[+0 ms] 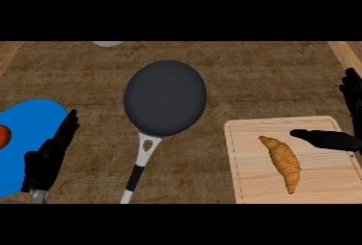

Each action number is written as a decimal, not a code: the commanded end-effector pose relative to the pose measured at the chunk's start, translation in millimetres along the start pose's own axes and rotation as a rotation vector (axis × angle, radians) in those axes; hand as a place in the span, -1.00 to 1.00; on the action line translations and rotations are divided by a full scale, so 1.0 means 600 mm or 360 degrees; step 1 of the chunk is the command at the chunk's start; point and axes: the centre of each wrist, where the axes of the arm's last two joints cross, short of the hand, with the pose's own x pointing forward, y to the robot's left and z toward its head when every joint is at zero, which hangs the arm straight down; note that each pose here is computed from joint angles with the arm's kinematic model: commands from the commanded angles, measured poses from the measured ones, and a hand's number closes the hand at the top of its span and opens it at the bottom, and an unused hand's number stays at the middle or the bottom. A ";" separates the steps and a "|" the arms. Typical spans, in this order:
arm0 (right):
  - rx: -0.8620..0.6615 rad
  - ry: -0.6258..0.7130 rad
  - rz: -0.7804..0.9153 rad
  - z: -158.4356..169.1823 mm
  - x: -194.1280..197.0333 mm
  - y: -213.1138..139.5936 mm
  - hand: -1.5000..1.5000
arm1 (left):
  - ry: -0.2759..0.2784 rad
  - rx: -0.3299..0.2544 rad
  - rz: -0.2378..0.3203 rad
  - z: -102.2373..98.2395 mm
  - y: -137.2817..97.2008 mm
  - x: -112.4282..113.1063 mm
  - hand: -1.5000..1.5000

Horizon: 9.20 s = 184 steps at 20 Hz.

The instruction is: Pick the croissant from the cutting board and place it in the pan

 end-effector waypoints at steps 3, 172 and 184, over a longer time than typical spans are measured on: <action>-0.0267 0.0342 0.0269 0.076 -0.024 -0.055 -1.00 | 0.0109 0.0074 -0.0114 0.014 -0.016 -0.003 0.00; -0.0414 0.0226 -0.0249 -0.211 0.131 0.385 -1.00 | -0.0013 -0.0022 -0.0127 0.008 -0.039 0.028 0.00; -0.0369 0.0056 -0.0147 -0.185 -0.028 0.218 -1.00 | 0.0083 0.0036 -0.0124 0.009 -0.016 0.018 0.00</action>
